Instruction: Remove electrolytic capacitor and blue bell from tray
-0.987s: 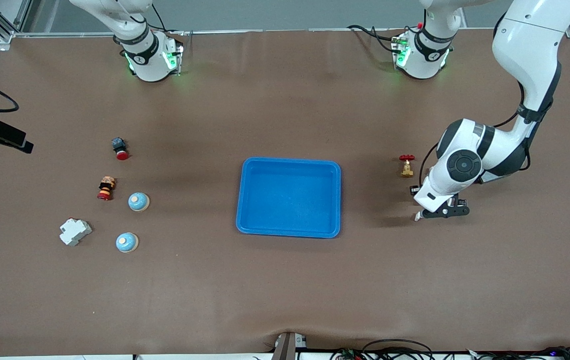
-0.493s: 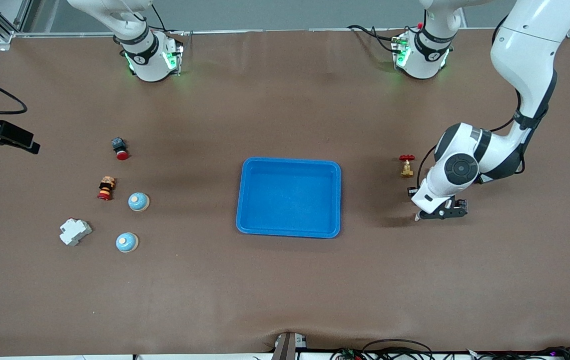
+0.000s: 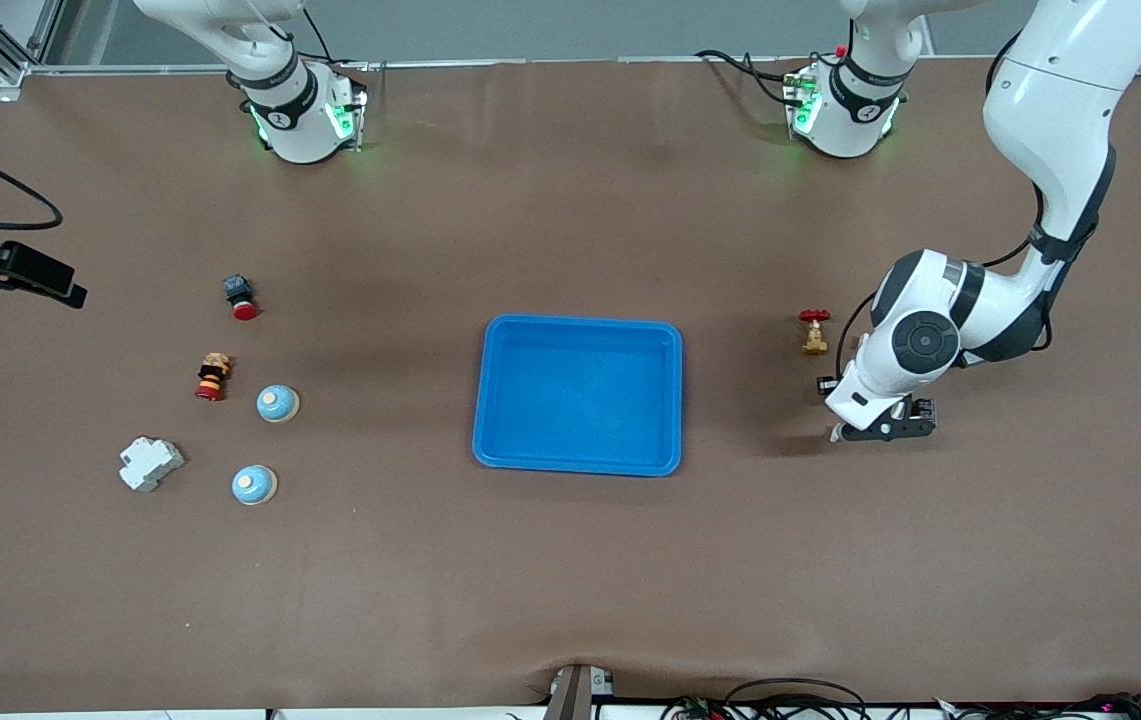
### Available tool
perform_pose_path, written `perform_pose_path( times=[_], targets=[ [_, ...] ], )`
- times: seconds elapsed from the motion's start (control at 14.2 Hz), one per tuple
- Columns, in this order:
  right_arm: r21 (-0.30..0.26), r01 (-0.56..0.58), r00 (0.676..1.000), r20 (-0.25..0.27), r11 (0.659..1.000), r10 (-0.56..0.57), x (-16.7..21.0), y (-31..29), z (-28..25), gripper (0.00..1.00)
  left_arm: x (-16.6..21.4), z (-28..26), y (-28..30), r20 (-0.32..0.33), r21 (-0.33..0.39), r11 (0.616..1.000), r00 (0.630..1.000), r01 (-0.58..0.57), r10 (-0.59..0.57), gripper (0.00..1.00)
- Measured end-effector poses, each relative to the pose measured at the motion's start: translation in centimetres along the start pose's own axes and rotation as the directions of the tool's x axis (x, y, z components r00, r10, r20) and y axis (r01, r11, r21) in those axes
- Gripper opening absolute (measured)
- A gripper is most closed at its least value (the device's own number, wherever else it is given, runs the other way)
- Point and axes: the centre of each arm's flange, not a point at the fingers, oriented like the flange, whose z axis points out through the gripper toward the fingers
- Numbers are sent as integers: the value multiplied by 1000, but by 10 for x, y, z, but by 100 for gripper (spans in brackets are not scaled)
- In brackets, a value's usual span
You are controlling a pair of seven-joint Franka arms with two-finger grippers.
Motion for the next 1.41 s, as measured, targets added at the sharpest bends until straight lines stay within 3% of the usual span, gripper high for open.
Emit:
perform_pose_path(
  times=[0.28, 0.35, 0.78, 1.13, 1.41],
  targets=[
    [0, -8, 1000, -2, 1000, 8, -1, 4, -1, 100, 2, 2, 0, 2, -2, 1000, 1000, 3, -3, 33],
    [0, -9, 1000, -2, 1000, 9, -1, 5, -1, 100, 3, 2, 0, 1, -3, 1000, 1000, 3, -3, 37],
    [2, -12, 1000, -14, 1000, 12, -5, 7, -2, 100, 10, -7, -2, -20, -8, 1000, 1000, 9, -9, 97],
    [5, -16, 999, -29, 1000, 16, -12, 10, 0, 100, 25, -30, -16, -55, -9, 999, 998, 33, -33, 100],
    [5, -17, 999, -27, 1000, 17, -13, 11, 1, 100, 31, -45, -52, -49, -21, 999, 998, -34, 33, 100]
  ],
)
